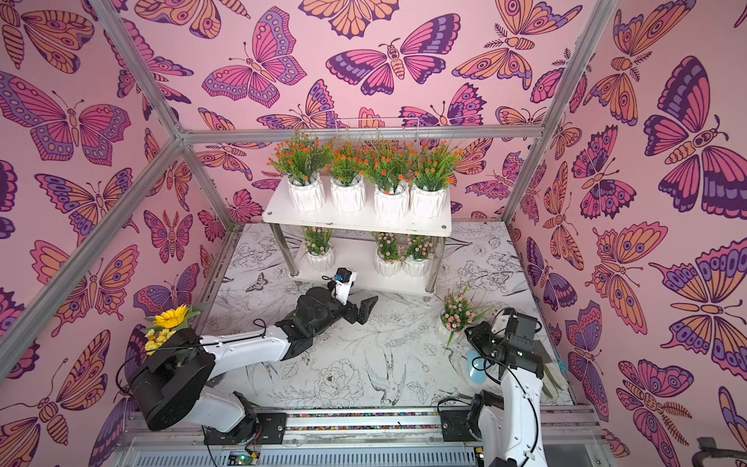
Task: Place the baby's breath potted plants on the rack by color
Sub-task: Pick up the baby's breath potted plant from the center of the board.
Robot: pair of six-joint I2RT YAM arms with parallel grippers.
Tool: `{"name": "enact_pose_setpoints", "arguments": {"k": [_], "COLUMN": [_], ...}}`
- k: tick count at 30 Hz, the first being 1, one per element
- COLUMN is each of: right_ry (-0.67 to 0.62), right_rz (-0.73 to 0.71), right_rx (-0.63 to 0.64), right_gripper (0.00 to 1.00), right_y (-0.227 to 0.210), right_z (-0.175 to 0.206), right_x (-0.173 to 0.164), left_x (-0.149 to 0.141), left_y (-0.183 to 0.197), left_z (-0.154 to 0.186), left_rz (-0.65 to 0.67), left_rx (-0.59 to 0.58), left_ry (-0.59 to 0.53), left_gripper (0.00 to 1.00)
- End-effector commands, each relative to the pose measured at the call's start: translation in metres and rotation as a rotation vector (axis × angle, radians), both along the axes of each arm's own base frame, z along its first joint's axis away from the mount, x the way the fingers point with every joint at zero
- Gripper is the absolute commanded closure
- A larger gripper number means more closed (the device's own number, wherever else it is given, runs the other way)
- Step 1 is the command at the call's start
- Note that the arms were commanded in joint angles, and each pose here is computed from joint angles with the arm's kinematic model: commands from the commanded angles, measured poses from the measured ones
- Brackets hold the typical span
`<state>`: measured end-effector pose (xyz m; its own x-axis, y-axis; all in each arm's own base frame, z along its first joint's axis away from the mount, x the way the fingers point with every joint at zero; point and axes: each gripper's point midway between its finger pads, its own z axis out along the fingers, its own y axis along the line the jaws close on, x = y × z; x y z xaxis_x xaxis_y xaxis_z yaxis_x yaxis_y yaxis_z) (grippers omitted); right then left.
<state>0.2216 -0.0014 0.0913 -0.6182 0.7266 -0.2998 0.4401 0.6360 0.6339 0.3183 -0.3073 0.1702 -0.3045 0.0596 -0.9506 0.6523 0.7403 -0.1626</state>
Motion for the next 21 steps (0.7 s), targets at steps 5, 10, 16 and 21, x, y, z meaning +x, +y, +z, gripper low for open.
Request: {"name": "enact_pose_setpoints", "arguments": {"k": [5,10,16,21], "right_ry": [-0.050,-0.042,-0.029,-0.010], "right_rz": [0.029,0.048,0.071,0.091], "right_rx": [-0.070,-0.086,-0.111,-0.148], "right_gripper": [0.75,0.75,0.77,0.77], "right_y": [-0.006,-0.004,-0.002,0.000], "right_z": [0.020,0.018,0.015,0.012], "right_x": [0.014,0.018,0.022,0.024], "left_x": [0.000,0.001,0.002,0.002], "left_y": [0.000,0.000,-0.001,-0.002], "left_z": [0.002,0.000,-0.001,-0.001], "left_rz": [0.008,0.009,0.010,0.010], "left_rx": [-0.015,-0.011,-0.010,-0.009], "left_ry": [-0.004,0.001,0.003,0.005], "left_gripper": [0.00,0.00,0.00,0.00]}}
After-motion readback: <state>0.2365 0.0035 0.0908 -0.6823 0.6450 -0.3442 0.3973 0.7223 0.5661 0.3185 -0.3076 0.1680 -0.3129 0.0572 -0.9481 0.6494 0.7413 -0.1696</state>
